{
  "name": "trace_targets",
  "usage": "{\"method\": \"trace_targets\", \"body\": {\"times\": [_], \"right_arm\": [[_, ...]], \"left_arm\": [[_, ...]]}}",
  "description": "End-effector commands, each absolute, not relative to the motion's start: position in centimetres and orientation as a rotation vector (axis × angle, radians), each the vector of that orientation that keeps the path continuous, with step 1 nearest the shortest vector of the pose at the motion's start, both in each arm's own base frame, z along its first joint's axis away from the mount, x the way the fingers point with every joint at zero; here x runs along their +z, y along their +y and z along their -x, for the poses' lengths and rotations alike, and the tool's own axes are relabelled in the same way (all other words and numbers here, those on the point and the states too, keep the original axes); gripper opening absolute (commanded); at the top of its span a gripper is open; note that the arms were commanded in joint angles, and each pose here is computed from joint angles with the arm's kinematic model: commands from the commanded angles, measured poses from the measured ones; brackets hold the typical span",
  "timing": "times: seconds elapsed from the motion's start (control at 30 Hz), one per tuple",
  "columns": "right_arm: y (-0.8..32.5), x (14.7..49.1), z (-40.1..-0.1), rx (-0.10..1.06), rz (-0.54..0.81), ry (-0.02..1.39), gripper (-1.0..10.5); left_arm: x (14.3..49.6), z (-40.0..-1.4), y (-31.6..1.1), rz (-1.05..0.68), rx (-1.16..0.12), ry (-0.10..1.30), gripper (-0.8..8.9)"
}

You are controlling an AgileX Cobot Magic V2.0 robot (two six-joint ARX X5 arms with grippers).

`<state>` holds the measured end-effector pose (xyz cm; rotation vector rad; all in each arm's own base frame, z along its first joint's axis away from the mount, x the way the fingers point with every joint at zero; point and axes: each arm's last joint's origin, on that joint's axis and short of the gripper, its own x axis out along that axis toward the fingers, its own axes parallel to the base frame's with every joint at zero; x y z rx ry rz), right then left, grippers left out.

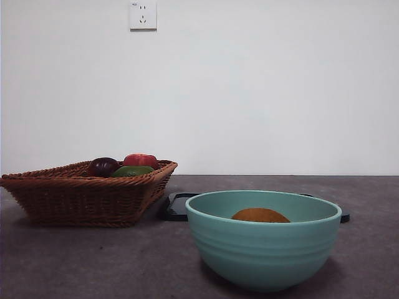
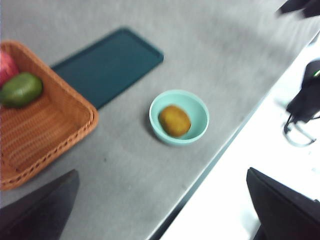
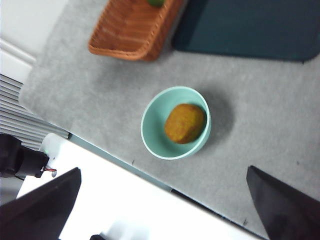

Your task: Pick up the wifruite, put it on the bowl, pick up the plate, put it on desk

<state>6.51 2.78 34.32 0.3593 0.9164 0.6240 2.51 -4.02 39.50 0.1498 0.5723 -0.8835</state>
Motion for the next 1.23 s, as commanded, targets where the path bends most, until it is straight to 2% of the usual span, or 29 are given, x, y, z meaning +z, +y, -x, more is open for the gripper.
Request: {"method": "trace_targets", "body": {"times": [0.03, 0.33, 0.7, 0.97, 1.07, 1.23], "right_arm": [[3.1, 34.4, -7.9, 0.608, -0.370, 0.967, 5.9], [6.0, 32.3, -12.5, 0.516, -0.240, 1.195, 5.9], [13.2, 28.0, -16.5, 0.475, 0.033, 1.327, 5.8], [15.6, 24.1, -18.8, 0.353, 0.145, 1.436, 5.7], [16.3, 22.8, -19.7, 0.349, 0.164, 1.455, 5.2], [17.4, 20.4, -21.0, 0.337, 0.178, 1.487, 5.1]], "left_arm": [[39.3, -2.1, -3.2, -0.124, -0.897, 0.534, 5.99], [38.6, -1.3, -1.7, -0.102, -0.906, 0.496, 5.99], [38.6, -1.3, -1.7, -0.126, -0.913, 0.485, 5.99], [38.5, -1.2, -1.6, -0.132, -0.911, 0.493, 5.99], [38.4, -1.2, -1.6, -0.134, -0.910, 0.496, 5.99], [38.4, -1.2, -1.6, -0.138, -0.911, 0.495, 5.99]]}}
